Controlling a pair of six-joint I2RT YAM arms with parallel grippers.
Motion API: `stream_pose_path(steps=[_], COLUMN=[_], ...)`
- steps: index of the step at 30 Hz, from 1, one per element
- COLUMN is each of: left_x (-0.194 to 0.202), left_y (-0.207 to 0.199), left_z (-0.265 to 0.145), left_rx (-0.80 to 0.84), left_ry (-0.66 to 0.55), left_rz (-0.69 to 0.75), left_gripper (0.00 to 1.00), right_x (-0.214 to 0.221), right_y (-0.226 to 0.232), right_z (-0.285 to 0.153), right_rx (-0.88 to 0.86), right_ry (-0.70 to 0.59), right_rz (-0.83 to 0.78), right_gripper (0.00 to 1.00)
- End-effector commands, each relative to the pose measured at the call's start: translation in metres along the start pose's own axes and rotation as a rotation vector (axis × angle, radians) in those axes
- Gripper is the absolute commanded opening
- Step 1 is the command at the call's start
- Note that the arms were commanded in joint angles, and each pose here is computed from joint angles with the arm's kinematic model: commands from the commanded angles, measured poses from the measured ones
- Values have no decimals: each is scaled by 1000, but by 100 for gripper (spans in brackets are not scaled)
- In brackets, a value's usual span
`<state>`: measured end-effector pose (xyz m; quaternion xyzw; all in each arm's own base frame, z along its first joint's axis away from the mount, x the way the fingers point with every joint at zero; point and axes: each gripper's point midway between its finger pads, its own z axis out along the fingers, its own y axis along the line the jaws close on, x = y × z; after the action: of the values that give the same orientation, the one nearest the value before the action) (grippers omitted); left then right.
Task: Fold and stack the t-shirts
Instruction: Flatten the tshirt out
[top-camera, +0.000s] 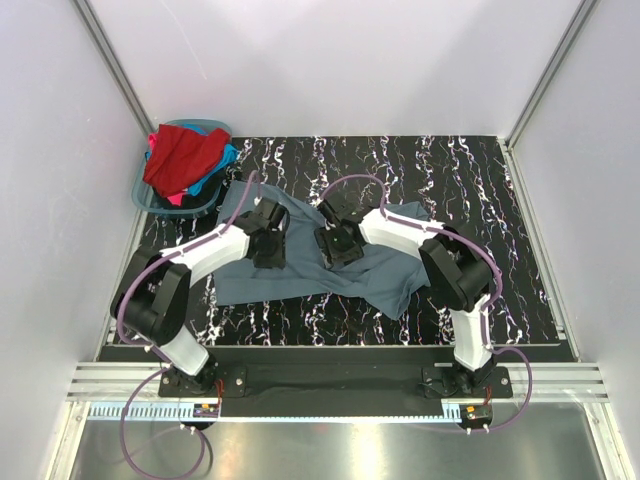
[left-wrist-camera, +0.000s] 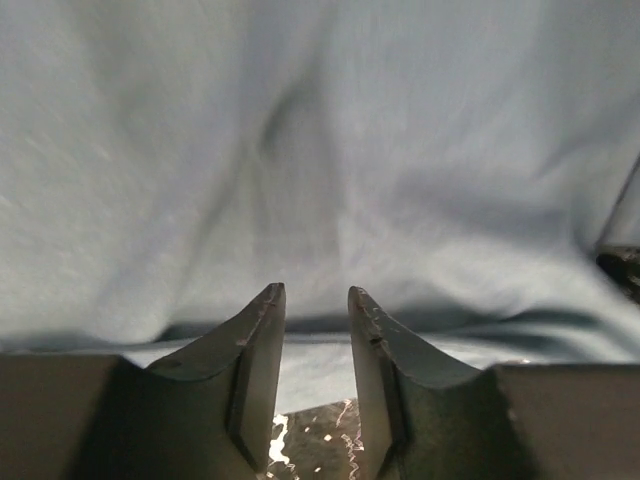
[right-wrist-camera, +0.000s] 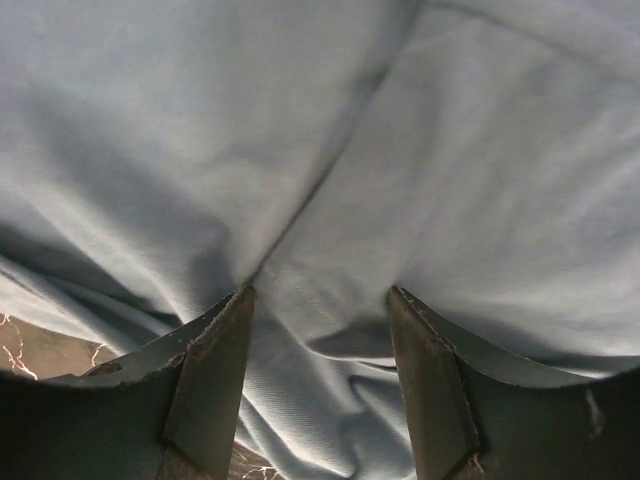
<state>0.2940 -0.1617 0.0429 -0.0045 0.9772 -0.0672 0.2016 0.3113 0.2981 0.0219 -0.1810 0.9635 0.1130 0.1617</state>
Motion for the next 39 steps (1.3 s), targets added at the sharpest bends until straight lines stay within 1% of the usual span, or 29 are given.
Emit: stream_pose_path(steps=[1,2,6,9,11,14,15,17,18,19,21,23,26,27,28,29,31,34,35,38,39], left_x=[10,20,38,46,51,56,57,57,57,55,55,50,43,44,39,39,33,24,26,30,32], left_y=[-3,0,10,15,20,27,28,28,26,24,18,8,-14,-22,-28,-32,-39,-46,-48,-50,-48], left_z=[-1,1,2,4,5,5,4,3,3,3,3,2,-2,-4,-5,-4,-3,3,9,17,18], left_rx=[38,32,2,-26,-58,-105,-111,-106,-100,-95,-79,-65,-43,-30,-20,-15,-4,-2,-1,-1,-8], left_ry=[19,49,89,122,149,174,177,174,172,169,167,145,103,97,86,84,67,52,69,102,106], left_rz=[57,60,67,68,59,47,41,37,41,46,72,118,214,240,243,248,267,273,271,265,266], left_gripper=[35,34,33,32,29,26,25,24,23,22,22,21,21,20,20,20,20,20,20,19,18], right_x=[-8,-7,-6,-4,1,11,13,17,15,12,2,-17,-42,-45,-56,-61,-67,-65,-62,-50,-47], right_y=[7,6,7,7,4,-14,-17,-29,-33,-42,-53,-55,-68,-72,-79,-82,-97,-117,-125,-125,-122], right_z=[3,3,-1,-1,6,16,17,15,13,8,-9,-30,-58,-64,-73,-82,-91,-90,-85,-68,-62], right_rx=[4,8,-6,-7,14,98,112,167,193,244,288,276,226,208,199,195,219,253,263,243,219], right_ry=[-27,-24,-25,-23,-6,14,16,15,7,-8,-45,-102,-153,-148,-173,-190,-211,-197,-179,-126,-110], right_rz=[-2,-2,-7,-17,-35,-46,-48,-54,-53,-49,-33,20,120,137,153,143,140,146,158,169,176], right_gripper=[64,64,68,66,60,49,38,26,17,13,10,7,7,7,9,13,15,15,17,27,35])
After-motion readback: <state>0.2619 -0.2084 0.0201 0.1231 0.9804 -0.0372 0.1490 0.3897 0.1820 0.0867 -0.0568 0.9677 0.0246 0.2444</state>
